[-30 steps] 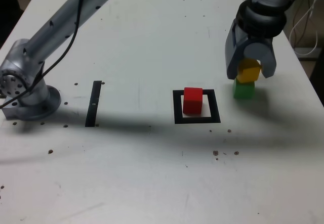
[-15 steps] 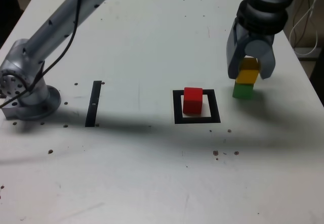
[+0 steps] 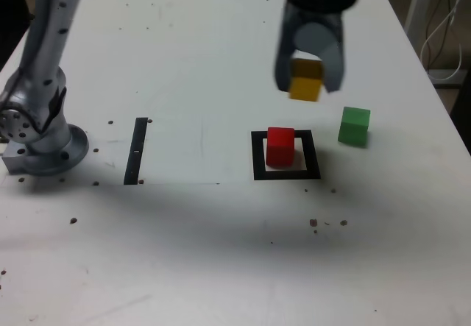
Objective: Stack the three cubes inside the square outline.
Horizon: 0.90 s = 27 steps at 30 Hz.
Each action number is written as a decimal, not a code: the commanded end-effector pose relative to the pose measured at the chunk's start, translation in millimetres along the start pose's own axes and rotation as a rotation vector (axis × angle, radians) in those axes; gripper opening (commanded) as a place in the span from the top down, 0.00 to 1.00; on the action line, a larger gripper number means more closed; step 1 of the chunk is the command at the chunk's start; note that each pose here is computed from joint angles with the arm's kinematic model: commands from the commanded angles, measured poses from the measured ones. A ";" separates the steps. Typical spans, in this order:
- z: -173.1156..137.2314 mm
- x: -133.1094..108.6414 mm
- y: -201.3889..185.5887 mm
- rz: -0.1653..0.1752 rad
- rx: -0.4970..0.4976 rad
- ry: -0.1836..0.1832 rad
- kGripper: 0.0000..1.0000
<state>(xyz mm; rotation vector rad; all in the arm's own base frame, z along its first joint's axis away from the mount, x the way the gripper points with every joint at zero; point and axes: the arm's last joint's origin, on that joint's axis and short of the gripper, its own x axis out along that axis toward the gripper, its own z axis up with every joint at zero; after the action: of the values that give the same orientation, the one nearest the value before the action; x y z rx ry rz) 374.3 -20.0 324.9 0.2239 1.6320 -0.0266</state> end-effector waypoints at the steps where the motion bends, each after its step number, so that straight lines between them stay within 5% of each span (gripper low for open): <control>1: -22.1 -19.1 -0.8 -0.004 -0.010 -0.067 0.88; 14: -43.1 17.6 -9.9 -0.057 -0.025 -0.105 0.88; 27: -39.7 38.9 -13.3 -0.079 -0.022 -0.080 0.88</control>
<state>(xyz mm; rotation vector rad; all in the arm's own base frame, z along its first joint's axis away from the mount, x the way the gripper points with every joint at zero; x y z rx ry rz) 330.1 -21.3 291.2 0.1400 1.5525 -0.0749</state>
